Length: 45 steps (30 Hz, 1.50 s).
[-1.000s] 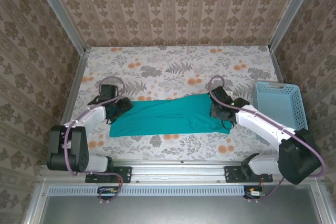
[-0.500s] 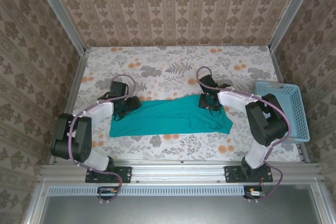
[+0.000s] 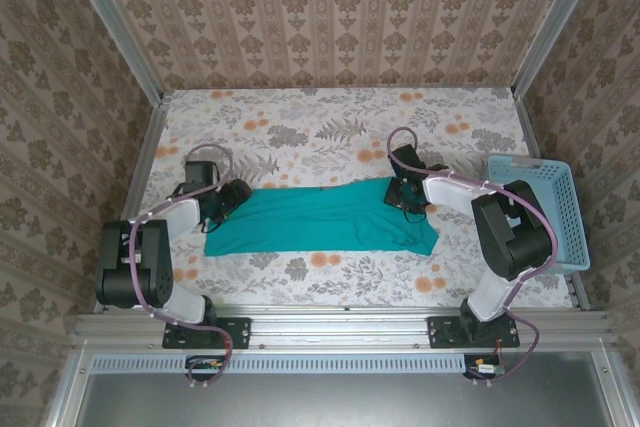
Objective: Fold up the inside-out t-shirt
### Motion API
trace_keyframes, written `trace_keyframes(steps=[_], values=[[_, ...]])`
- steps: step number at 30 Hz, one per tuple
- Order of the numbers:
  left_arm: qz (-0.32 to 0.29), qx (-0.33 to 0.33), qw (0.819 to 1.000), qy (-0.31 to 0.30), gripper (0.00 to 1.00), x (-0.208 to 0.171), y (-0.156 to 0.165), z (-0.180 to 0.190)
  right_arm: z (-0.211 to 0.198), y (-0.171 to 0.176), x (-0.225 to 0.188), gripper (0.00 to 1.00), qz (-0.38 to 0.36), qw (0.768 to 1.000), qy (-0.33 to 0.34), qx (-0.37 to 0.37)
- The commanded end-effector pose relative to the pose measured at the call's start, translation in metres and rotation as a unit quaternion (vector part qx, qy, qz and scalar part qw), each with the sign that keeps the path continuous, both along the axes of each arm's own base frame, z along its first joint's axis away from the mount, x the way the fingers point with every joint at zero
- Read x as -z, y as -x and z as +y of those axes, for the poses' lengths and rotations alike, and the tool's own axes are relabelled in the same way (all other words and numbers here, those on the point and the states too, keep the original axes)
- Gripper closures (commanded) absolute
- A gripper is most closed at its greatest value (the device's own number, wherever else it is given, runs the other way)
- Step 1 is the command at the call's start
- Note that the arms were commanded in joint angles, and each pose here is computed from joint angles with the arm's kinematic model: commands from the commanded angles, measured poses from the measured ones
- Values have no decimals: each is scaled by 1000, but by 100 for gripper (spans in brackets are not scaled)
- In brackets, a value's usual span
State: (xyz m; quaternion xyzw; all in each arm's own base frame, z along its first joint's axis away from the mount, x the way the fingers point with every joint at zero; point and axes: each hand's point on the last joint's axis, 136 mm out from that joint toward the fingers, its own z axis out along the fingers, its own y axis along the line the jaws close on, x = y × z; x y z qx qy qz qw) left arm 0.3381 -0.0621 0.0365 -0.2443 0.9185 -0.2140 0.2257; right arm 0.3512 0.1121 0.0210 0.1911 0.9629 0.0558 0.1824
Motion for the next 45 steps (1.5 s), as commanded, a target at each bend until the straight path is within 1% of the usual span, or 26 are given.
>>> trace_keyframes(steps=[1,4,7,9,13,14,17,19,22,24,28,32,35,40,45], values=[[42,-22,998,-33,25,11,22,17,-16,17,6,54,26,999,41,4],[30,-7,999,-43,21,-3,23,12,-17,20,-18,44,5,998,51,-24],[13,11,998,-60,17,-20,26,3,-32,28,-40,32,-12,996,80,-28],[6,22,997,-74,15,-26,31,-3,-36,31,-46,26,-14,996,82,-30],[-6,42,996,-82,14,-32,38,-17,-45,41,-37,17,15,995,97,-22],[-5,43,996,-81,14,-31,40,-18,-47,42,-33,13,23,995,99,-17],[1,45,996,-78,14,-22,44,-19,-55,44,-22,10,40,993,107,0],[9,48,996,-75,13,-13,46,-20,-56,43,-16,6,48,993,107,4],[35,43,997,-48,12,7,49,-16,-50,42,-7,5,61,993,100,0],[52,33,998,-32,12,20,51,-10,-44,41,-2,7,65,993,94,-3],[79,-6,996,-30,11,36,56,10,-29,39,4,11,64,995,77,-5],[83,-40,995,-33,8,37,59,27,-15,38,6,11,60,994,86,-10],[81,-51,995,-33,7,35,59,34,-5,37,9,11,59,994,88,-12],[82,-66,994,-30,6,35,61,42,5,39,25,11,68,994,89,-13],[83,-76,993,-22,6,36,64,48,6,43,44,11,81,992,91,-11]])
